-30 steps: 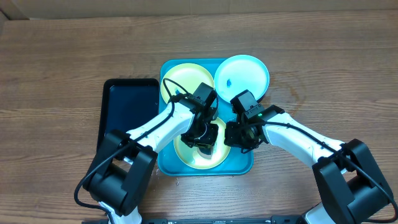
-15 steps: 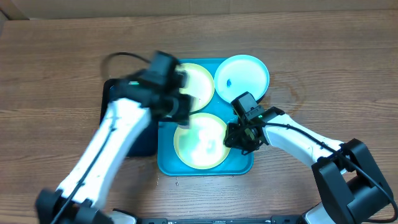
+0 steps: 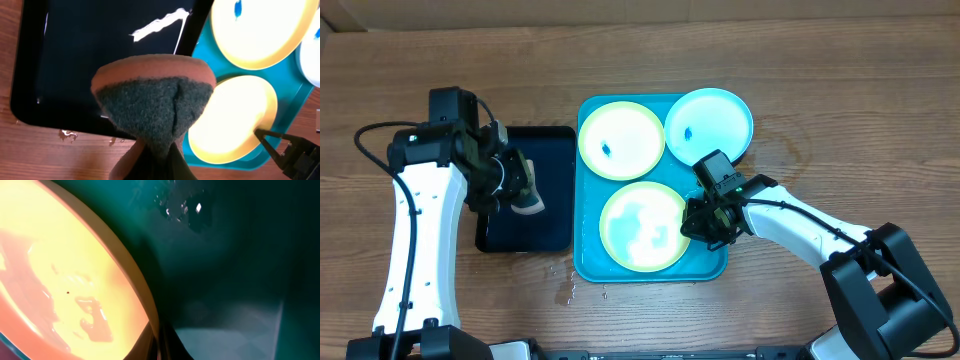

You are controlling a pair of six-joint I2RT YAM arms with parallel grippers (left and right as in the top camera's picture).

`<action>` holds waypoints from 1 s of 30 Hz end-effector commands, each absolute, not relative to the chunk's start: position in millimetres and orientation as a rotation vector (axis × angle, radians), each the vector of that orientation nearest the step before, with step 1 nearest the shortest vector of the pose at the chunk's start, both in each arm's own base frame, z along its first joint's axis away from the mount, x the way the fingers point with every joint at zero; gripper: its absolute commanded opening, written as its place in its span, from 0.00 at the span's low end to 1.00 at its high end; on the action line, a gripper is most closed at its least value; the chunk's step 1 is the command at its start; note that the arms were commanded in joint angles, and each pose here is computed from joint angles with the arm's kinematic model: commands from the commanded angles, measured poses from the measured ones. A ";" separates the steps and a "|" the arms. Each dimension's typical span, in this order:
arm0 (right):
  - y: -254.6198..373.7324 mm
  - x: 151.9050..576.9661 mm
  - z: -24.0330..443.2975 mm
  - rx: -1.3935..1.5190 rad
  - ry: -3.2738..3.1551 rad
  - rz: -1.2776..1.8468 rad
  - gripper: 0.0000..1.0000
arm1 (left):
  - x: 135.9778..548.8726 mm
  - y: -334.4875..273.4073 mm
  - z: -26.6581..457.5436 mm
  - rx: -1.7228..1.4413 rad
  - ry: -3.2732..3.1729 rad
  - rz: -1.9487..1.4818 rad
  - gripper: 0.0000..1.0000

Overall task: Clean dirty plates on tray and stack at the side
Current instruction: 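Move the sponge back over the black tray with the left gripper, then lift the yellow plate with the right gripper and tilt it over the tray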

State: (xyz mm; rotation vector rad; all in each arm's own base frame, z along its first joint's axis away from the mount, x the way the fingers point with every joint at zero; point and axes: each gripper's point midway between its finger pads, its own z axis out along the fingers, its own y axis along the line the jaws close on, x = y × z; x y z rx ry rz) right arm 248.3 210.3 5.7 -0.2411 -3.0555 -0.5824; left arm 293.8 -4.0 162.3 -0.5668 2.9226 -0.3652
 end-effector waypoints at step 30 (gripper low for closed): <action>256.5 303.5 102.3 -0.161 -3.189 -0.702 0.04 | 239.1 12.3 238.1 -0.552 2.668 -0.202 0.04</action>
